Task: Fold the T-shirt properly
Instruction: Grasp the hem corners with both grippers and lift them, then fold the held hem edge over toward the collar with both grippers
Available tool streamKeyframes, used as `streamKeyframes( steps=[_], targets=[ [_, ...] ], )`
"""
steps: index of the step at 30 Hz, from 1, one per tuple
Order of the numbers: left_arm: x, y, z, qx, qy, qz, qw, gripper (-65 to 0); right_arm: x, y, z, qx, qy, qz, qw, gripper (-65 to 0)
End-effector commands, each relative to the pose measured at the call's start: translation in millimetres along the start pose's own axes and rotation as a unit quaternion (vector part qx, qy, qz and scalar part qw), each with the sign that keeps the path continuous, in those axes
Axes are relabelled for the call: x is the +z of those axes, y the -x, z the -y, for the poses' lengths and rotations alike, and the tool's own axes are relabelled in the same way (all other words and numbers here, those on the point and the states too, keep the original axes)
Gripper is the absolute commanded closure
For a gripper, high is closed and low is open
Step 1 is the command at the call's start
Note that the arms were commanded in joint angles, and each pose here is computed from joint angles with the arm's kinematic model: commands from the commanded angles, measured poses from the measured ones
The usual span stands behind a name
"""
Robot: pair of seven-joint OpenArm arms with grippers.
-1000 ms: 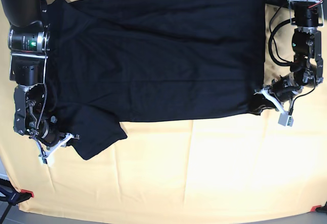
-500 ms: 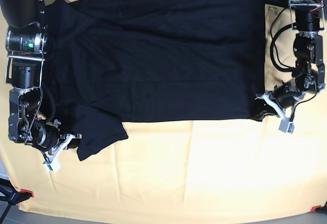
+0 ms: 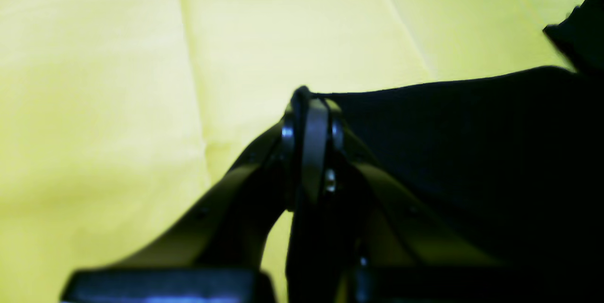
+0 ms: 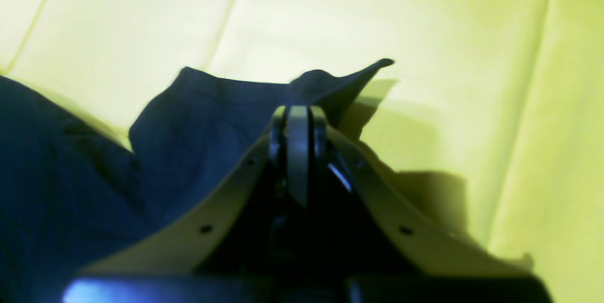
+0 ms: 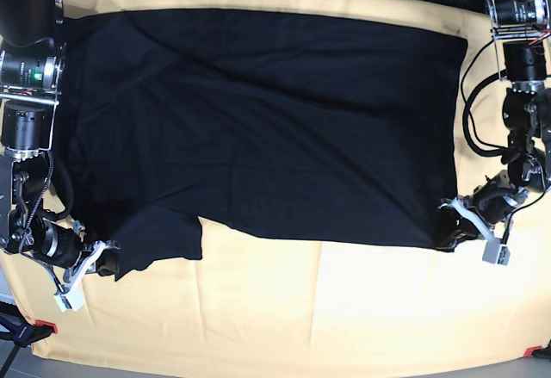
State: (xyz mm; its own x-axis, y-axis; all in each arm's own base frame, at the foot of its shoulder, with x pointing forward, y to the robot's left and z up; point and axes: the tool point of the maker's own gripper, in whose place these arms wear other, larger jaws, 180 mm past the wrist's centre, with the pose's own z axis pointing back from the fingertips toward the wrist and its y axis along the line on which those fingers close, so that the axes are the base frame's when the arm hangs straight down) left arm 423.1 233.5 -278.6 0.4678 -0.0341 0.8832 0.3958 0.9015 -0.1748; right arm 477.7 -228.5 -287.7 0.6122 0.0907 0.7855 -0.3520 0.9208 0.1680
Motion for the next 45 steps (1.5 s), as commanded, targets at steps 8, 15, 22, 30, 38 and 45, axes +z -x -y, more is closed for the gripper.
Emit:
streamKeyframes(
  steps=[8, 15, 22, 30, 38, 45],
  targets=[
    [-3.4, -6.1, 29.2, -0.063, 0.068, -0.005, 0.996, 0.0, 13.6, -38.4, -4.1, 0.028, -0.019, 0.042, 0.9985, 0.0],
    [2.2, 7.9, 49.6, -0.087, 0.130, -0.033, 0.987, 0.0, 37.0, -39.7, -4.9, 0.008, -0.071, 0.046, 0.9964, 0.0],
    [18.2, 5.2, 53.3, -0.042, 0.165, -0.046, 0.984, 0.0, 61.7, -35.0, 6.6, -0.014, -0.088, 0.031, 0.9955, 0.0],
    [29.7, 14.4, 49.6, -0.026, 0.172, -0.065, 0.983, 0.0, 70.3, 11.2, 3.9, -0.027, -0.103, -0.010, 0.9943, 0.0],
    [45.4, -2.1, 44.1, -0.033, 0.174, -0.052, 0.983, 0.0, 88.7, 29.8, -36.8, 0.071, -0.116, -0.025, 0.9904, 0.0],
    [57.4, -2.9, 70.7, -0.010, 0.237, -0.067, 0.969, 0.0, 94.5, 32.4, -58.9, 0.109, -0.129, -0.024, 0.9854, 0.0]
  ],
)
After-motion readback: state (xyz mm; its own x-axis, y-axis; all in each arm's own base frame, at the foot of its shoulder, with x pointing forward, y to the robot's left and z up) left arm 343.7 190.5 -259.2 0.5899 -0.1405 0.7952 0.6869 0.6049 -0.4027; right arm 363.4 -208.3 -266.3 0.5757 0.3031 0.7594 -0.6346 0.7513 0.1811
